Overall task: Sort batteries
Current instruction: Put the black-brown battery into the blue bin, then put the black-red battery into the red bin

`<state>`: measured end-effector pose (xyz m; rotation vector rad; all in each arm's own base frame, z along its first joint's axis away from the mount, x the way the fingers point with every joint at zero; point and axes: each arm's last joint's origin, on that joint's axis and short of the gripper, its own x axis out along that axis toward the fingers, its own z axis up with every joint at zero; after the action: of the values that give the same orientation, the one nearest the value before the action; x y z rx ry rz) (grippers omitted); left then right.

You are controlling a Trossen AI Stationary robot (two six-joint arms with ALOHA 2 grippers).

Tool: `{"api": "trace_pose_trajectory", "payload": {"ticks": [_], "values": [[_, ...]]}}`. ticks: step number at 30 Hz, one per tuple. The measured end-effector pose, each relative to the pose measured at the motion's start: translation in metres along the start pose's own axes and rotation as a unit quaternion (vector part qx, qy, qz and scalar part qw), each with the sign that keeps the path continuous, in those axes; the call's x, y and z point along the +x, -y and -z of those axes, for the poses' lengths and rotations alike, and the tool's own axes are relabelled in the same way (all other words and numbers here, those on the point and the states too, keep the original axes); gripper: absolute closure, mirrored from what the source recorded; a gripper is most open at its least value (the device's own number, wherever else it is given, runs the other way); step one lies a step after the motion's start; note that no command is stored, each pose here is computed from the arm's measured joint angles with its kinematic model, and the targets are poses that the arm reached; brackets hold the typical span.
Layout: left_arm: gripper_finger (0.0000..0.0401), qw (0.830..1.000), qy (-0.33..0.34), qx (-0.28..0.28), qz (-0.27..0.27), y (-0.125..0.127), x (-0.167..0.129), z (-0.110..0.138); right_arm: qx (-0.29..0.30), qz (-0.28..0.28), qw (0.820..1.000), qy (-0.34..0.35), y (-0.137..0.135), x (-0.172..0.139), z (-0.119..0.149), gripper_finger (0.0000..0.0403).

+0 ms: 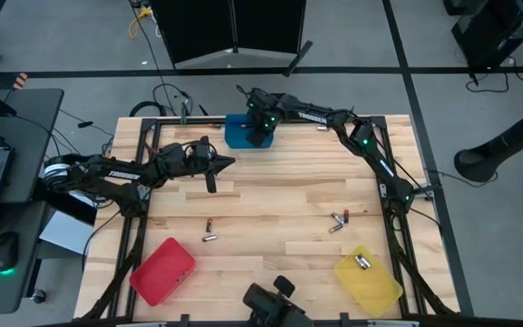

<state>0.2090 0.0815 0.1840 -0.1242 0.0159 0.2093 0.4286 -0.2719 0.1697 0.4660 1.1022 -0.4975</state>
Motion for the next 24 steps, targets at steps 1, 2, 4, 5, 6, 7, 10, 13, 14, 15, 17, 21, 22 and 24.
{"api": "trace_pose_trajectory", "payload": {"ticks": [1, 2, 4, 5, 6, 7, 10, 13, 14, 15, 17, 21, 22, 24], "values": [[0.0390, 1.000, 0.000, 0.000, 0.000, 0.000, 0.000, 0.000, 0.003, -0.003, 1.000, 0.000, 0.001, 0.000, 0.000, 0.0336], [0.0390, 1.000, -0.001, 0.000, 0.000, 0.000, 0.000, 0.000, 0.005, -0.004, 1.000, 0.000, 0.001, 0.000, 0.000, 0.0327], [0.0390, 1.000, -0.001, 0.000, 0.000, 0.000, 0.000, 0.000, 0.004, -0.004, 1.000, 0.000, 0.001, 0.000, 0.000, 0.0311], [0.0390, 1.000, -0.001, 0.000, 0.000, 0.000, 0.000, 0.000, 0.004, -0.004, 1.000, 0.000, 0.001, 0.000, 0.000, 0.0304], [0.0390, 1.000, -0.002, 0.000, 0.000, 0.000, 0.000, 0.000, 0.004, -0.003, 1.000, 0.001, 0.001, 0.000, 0.000, 0.0299], [0.0390, 1.000, -0.003, -0.001, 0.000, 0.000, 0.000, 0.001, 0.004, -0.004, 1.000, 0.002, 0.001, 0.000, 0.000, 0.0295], [0.0390, 1.000, -0.003, 0.002, 0.000, 0.000, 0.000, 0.001, 0.004, -0.004, 1.000, 0.005, 0.001, 0.000, -0.001, 0.0287], [0.0390, 1.000, -0.003, 0.003, -0.001, 0.000, 0.000, 0.001, 0.003, -0.005, 1.000, 0.016, 0.000, -0.006, -0.003, 0.0282], [0.0390, 1.000, -0.004, 0.003, -0.001, 0.000, 0.000, 0.001, 0.003, -0.005, 1.000, 0.021, 0.000, -0.010, -0.005, 0.0280], [0.0390, 1.000, -0.005, 0.003, -0.001, 0.000, 0.000, 0.001, 0.002, -0.006, 1.000, 0.028, -0.001, -0.015, -0.006, 0.0278], [0.0390, 1.000, -0.006, 0.002, -0.001, 0.000, 0.000, 0.001, -0.001, -0.008, 0.999, 0.041, -0.002, -0.027, -0.009, 0.0275], [0.0390, 1.000, -0.006, 0.005, -0.001, 0.000, 0.000, 0.001, -0.026, -0.013, 0.997, 0.072, -0.012, -0.058, -0.013, 0.0273], [0.0390, 1.000, -0.006, 0.005, -0.001, 0.000, 0.000, 0.001, -0.032, -0.015, 0.996, 0.080, -0.017, -0.069, -0.013, 0.0276], [0.0390, 1.000, -0.006, 0.005, -0.001, 0.000, 0.000, 0.001, -0.048, -0.020, 0.995, 0.090, -0.027, -0.093, -0.012, 0.0290]]}}
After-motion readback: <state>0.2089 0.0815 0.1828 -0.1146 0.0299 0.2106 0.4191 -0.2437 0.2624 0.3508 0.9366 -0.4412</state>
